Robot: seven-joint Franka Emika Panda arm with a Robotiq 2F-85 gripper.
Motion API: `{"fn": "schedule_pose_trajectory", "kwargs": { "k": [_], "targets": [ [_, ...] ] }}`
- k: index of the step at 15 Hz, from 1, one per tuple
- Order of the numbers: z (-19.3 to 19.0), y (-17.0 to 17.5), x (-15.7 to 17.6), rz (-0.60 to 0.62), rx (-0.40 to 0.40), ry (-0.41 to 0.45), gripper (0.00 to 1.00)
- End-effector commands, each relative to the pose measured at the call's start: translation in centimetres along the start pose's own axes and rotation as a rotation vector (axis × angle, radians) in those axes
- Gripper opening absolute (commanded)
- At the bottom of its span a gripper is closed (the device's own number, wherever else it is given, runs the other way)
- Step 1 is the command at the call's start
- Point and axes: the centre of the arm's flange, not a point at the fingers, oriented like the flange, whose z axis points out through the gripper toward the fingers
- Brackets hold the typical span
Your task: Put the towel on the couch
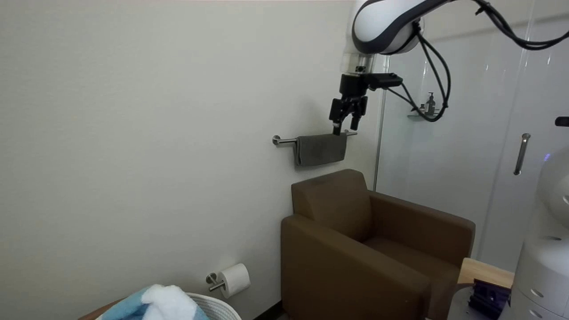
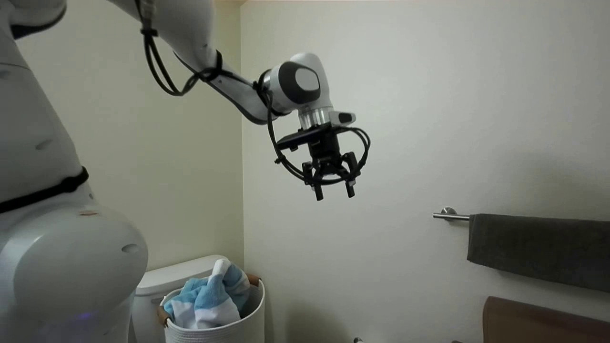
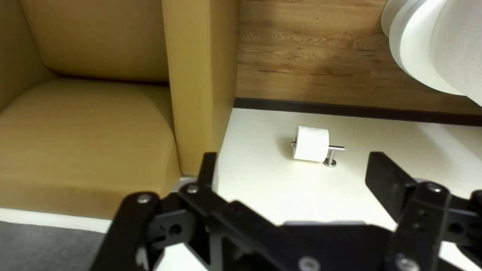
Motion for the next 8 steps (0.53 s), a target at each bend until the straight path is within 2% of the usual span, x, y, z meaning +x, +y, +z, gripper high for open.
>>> {"fn": "schedule_pose_trajectory", "kwargs": {
  "k": [1, 4, 8],
  "targets": [
    [3.2, -6.1, 7.3, -0.090, 0.011, 0.032, 1.00],
    [5.7, -13.6, 10.8, -0.193, 0.024, 0.062, 1.00],
    [8.7, -25.3, 13.1, -0.409, 0.115, 0.069, 1.00]
  ]
}}
